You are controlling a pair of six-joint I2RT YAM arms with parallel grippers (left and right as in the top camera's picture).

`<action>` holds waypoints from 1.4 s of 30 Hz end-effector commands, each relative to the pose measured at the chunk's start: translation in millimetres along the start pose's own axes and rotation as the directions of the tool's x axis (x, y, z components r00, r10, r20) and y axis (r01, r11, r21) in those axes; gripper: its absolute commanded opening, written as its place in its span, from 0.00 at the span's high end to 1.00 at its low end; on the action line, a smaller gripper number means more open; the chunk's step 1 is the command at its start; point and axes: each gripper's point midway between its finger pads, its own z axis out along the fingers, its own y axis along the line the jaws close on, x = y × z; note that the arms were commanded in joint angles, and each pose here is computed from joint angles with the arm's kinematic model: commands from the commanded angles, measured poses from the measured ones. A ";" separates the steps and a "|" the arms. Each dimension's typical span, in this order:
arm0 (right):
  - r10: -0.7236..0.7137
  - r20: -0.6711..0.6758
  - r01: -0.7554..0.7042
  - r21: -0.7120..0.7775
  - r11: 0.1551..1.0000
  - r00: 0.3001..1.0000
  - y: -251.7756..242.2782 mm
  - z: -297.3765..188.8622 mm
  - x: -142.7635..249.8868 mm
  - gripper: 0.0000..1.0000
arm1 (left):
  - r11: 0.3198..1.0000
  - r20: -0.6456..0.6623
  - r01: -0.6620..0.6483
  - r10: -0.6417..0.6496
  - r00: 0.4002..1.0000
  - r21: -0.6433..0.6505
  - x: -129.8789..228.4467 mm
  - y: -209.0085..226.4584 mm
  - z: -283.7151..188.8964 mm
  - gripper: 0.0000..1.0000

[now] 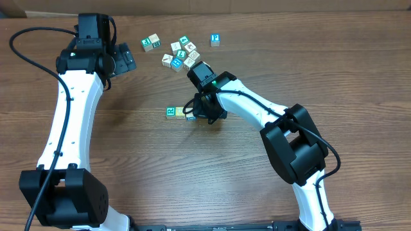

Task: Form a horizontal line

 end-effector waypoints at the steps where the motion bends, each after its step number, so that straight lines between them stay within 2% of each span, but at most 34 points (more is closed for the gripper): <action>1: -0.006 0.023 0.006 -0.010 1.000 1.000 3.7 -9.5 -1.6 0.96 | 1.000 0.006 -0.006 0.006 1.000 -0.014 -1.3 1.6 0.4 0.00; 34: -0.036 0.043 0.038 -0.049 0.998 0.998 24.0 -8.9 3.9 0.96 | 1.000 0.006 -0.006 0.006 1.000 -0.014 -1.3 1.6 0.4 0.00; 42: -0.033 -0.042 0.033 0.012 0.999 0.999 8.5 -8.4 24.3 0.96 | 1.000 0.006 -0.006 0.006 1.000 -0.014 -1.3 1.6 0.4 0.00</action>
